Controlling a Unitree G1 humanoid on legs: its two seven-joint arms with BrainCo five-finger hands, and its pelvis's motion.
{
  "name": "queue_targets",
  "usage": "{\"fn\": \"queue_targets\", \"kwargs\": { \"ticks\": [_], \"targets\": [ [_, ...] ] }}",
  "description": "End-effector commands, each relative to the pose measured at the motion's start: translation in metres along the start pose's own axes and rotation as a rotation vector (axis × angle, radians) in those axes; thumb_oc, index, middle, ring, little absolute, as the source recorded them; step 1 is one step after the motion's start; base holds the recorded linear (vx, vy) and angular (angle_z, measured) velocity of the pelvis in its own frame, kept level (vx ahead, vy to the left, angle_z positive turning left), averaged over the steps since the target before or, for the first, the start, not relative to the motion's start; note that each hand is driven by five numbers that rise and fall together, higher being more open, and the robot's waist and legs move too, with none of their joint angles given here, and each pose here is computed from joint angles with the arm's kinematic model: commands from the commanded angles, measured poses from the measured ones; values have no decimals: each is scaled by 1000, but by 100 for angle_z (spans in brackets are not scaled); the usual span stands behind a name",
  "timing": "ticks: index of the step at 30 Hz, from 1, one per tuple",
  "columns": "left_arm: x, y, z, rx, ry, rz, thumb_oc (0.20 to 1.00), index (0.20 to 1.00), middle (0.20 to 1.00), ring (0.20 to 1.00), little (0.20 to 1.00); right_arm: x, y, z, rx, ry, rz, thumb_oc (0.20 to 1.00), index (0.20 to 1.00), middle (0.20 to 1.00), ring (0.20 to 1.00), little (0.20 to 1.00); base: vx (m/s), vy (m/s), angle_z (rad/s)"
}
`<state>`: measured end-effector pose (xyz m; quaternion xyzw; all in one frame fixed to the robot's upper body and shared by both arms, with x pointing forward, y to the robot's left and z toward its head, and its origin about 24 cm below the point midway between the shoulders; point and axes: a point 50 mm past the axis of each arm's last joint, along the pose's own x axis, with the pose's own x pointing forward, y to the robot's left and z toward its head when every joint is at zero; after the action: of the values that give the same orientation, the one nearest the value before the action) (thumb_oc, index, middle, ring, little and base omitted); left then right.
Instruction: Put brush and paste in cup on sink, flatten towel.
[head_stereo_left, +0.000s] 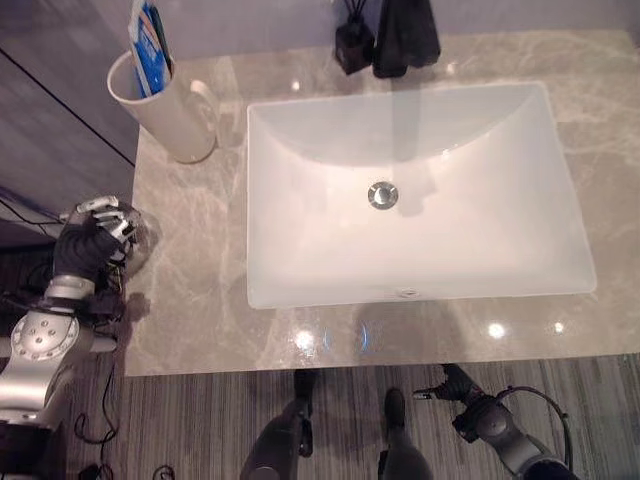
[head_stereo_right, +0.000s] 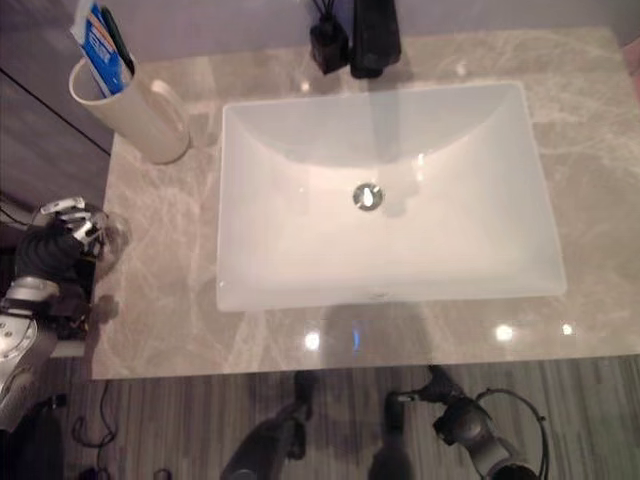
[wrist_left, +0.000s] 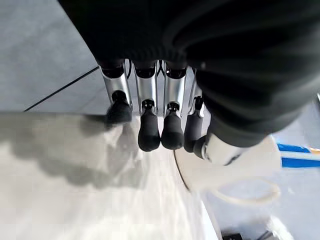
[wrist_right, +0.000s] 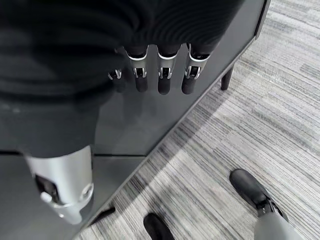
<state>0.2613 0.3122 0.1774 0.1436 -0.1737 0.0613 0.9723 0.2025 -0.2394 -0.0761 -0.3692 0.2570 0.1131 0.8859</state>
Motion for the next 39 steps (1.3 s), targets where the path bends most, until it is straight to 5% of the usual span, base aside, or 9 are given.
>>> {"fn": "queue_targets", "kwargs": {
  "ticks": [1,20,39],
  "targets": [
    [19,13,23,12,-95,58,200,200,200,200,200,0,-17,5,-18,-38,-55,1000,1000,1000,1000,1000,8,1,3],
    [51,12,45,81,-170,97,200,200,200,200,200,2,-19,7,7,-37,-72,1000,1000,1000,1000,1000,1,0,0],
    [42,27,70,198,-250,86,200,200,200,200,200,-7,-7,-17,11,47,-26,1000,1000,1000,1000,1000,-2,-6,-1]
  ]
}}
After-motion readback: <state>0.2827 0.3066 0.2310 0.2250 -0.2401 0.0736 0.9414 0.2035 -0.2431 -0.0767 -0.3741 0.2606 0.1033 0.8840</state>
